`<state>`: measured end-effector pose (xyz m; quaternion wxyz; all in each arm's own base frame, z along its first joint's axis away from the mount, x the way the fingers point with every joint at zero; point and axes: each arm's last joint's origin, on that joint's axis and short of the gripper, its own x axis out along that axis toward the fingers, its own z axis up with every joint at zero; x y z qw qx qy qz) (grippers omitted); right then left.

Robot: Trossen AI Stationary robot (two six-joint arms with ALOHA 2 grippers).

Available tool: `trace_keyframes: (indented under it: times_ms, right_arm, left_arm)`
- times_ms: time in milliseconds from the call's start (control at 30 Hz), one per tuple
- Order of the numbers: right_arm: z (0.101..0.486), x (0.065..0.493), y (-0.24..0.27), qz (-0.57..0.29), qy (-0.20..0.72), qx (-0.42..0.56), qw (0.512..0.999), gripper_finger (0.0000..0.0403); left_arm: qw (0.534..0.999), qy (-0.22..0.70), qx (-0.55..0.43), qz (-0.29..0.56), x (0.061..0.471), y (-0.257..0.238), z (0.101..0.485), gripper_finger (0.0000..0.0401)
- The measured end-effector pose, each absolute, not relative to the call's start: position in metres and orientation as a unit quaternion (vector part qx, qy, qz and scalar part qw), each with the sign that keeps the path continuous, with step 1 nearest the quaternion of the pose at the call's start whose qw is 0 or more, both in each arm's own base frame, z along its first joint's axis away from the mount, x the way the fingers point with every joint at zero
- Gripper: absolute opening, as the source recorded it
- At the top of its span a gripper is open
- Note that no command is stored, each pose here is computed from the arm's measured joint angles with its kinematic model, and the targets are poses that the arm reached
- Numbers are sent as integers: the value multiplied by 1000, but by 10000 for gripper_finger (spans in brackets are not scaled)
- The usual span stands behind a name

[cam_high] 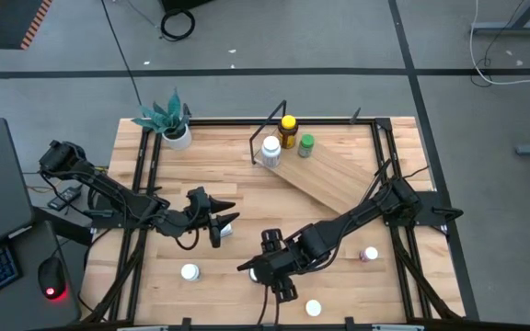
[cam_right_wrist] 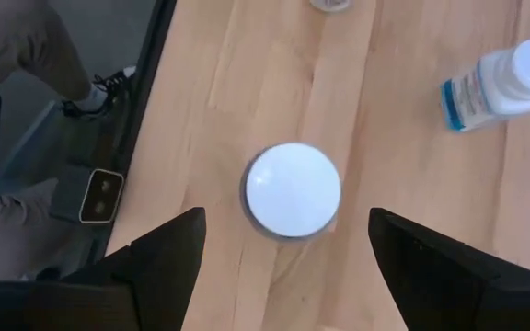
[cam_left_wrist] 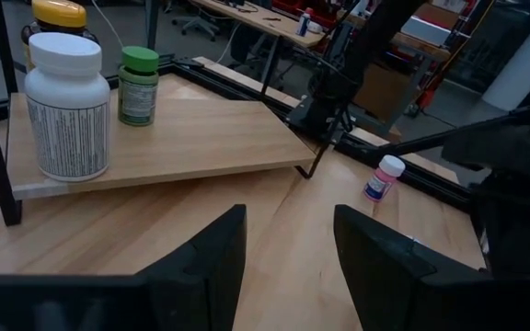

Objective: Pick and place medicine bottles onto shelf by color
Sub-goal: Put the green pill bottle on the shelf

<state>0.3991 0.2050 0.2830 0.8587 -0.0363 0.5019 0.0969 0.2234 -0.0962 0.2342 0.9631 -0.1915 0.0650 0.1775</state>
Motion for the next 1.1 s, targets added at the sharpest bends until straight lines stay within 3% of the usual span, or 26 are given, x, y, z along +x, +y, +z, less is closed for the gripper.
trace_keyframes:
  times_ms: [433,1100]
  right_arm:
    - [267,402,209,95,487,-31,867,315]
    - [244,407,210,92,459,-44,883,397]
  left_arm:
    - [963,62,-192,181,224,-96,235,172]
    - [963,65,-190,177,223,-98,234,172]
